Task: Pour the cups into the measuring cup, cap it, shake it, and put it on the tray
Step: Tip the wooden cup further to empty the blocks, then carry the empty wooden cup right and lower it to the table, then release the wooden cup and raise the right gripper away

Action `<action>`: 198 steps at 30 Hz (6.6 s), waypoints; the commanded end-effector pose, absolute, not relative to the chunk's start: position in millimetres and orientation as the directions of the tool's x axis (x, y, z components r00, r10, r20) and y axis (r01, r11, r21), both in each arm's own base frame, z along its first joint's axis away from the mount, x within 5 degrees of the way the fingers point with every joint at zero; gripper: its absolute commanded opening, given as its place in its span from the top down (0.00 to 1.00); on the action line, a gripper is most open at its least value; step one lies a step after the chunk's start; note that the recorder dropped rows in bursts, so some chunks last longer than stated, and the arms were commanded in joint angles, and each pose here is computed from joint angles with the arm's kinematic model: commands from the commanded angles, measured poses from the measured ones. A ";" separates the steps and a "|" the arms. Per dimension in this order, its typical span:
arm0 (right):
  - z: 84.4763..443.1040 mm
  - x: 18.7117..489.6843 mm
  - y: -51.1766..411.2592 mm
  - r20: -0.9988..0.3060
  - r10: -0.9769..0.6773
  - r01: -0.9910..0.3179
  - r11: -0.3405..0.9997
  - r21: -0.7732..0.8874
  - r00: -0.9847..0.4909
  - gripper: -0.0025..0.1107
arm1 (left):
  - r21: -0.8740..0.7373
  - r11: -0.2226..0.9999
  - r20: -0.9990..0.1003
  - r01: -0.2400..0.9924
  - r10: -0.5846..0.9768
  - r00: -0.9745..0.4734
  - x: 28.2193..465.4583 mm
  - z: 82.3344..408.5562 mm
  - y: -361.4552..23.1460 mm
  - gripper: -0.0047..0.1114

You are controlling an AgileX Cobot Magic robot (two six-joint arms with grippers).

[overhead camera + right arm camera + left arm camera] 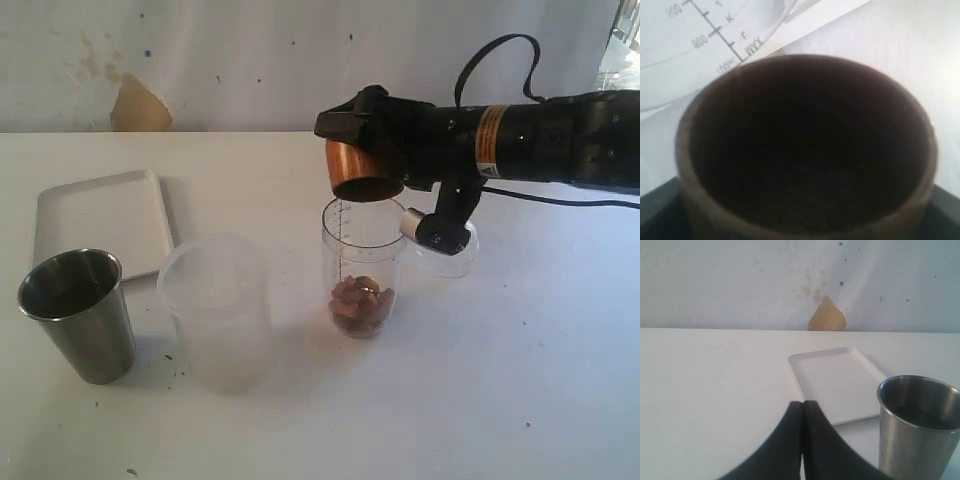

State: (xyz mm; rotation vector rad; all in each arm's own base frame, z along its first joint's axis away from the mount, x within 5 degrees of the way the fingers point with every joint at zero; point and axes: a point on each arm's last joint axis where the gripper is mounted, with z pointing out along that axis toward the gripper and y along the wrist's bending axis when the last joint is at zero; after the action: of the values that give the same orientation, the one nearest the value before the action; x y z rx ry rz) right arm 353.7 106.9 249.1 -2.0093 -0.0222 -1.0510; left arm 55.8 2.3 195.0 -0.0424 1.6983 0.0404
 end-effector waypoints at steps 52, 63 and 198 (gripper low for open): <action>274.9 377.8 73.1 -0.999 -0.028 -0.326 0.945 -0.017 -0.029 0.98 | -0.001 0.999 -0.993 -0.050 -0.007 -0.121 55.8 194.3 2.2 0.96; 239.2 384.5 -30.2 -0.963 -0.016 -0.030 1.000 -0.008 -0.269 0.98 | -0.001 0.999 -0.993 -0.050 -0.007 -0.121 55.8 194.3 2.2 0.96; 364.5 63.9 61.4 -0.998 0.068 -0.670 0.740 0.053 -0.004 0.90 | -0.001 0.999 -0.993 -0.050 -0.007 -0.121 55.8 194.3 2.2 0.96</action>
State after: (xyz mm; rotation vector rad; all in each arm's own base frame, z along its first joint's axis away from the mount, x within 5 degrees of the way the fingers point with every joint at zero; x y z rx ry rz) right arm 77.6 55.6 365.0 -0.4601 1.4977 0.5968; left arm 55.8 2.3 195.0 -0.0424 1.6983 0.0404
